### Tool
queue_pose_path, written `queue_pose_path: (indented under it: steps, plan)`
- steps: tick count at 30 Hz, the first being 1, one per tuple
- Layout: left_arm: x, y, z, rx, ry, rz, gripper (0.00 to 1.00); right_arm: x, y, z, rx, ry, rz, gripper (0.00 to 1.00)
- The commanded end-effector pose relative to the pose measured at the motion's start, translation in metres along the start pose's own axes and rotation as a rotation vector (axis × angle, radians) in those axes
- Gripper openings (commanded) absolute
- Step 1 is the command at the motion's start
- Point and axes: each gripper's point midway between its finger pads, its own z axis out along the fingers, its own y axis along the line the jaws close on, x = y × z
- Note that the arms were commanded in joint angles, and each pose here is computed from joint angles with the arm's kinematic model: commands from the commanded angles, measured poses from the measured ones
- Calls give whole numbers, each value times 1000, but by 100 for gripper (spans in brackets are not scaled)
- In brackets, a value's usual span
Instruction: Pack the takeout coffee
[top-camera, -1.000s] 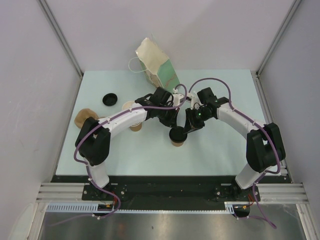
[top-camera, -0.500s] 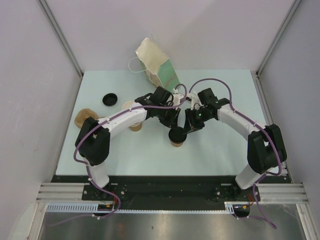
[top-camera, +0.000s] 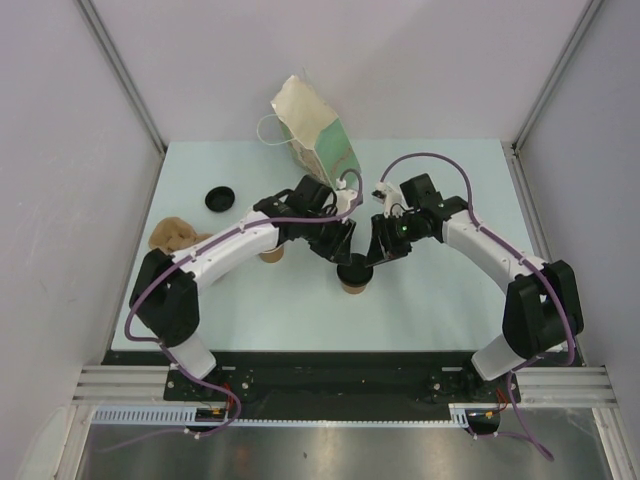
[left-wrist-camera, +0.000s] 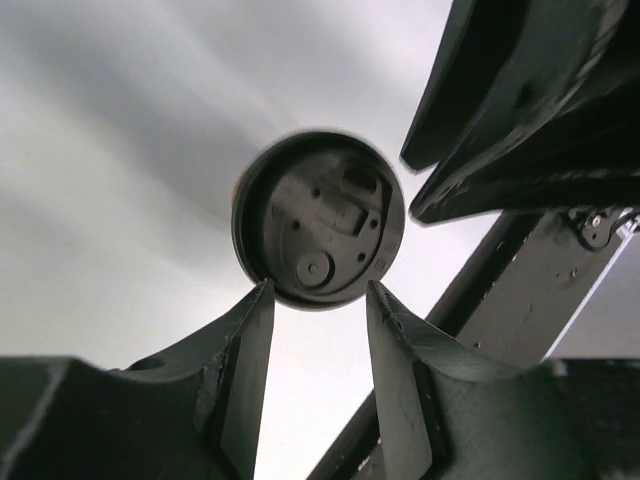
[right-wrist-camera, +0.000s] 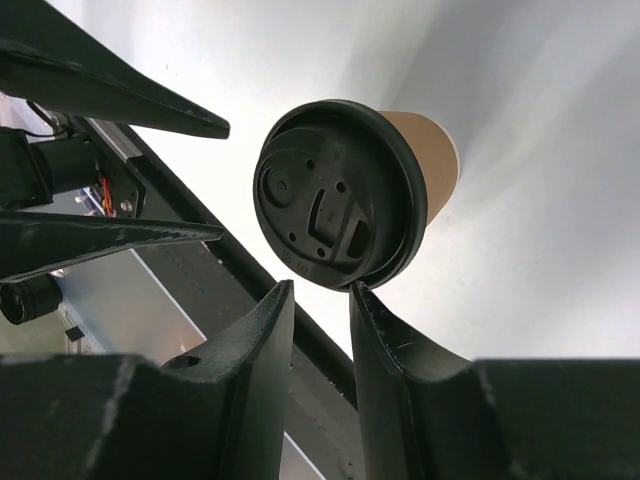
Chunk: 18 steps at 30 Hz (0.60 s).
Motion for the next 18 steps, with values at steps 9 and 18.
queue_pose_path:
  steps: [9, 18]
  plan:
    - [24, -1, 14, 32, 51, -22, 47, 0, -3, 16, -19, 39, -4, 34]
    - [18, -3, 15, 48, 38, -5, 47, -4, -1, 17, -44, 29, 10, 35]
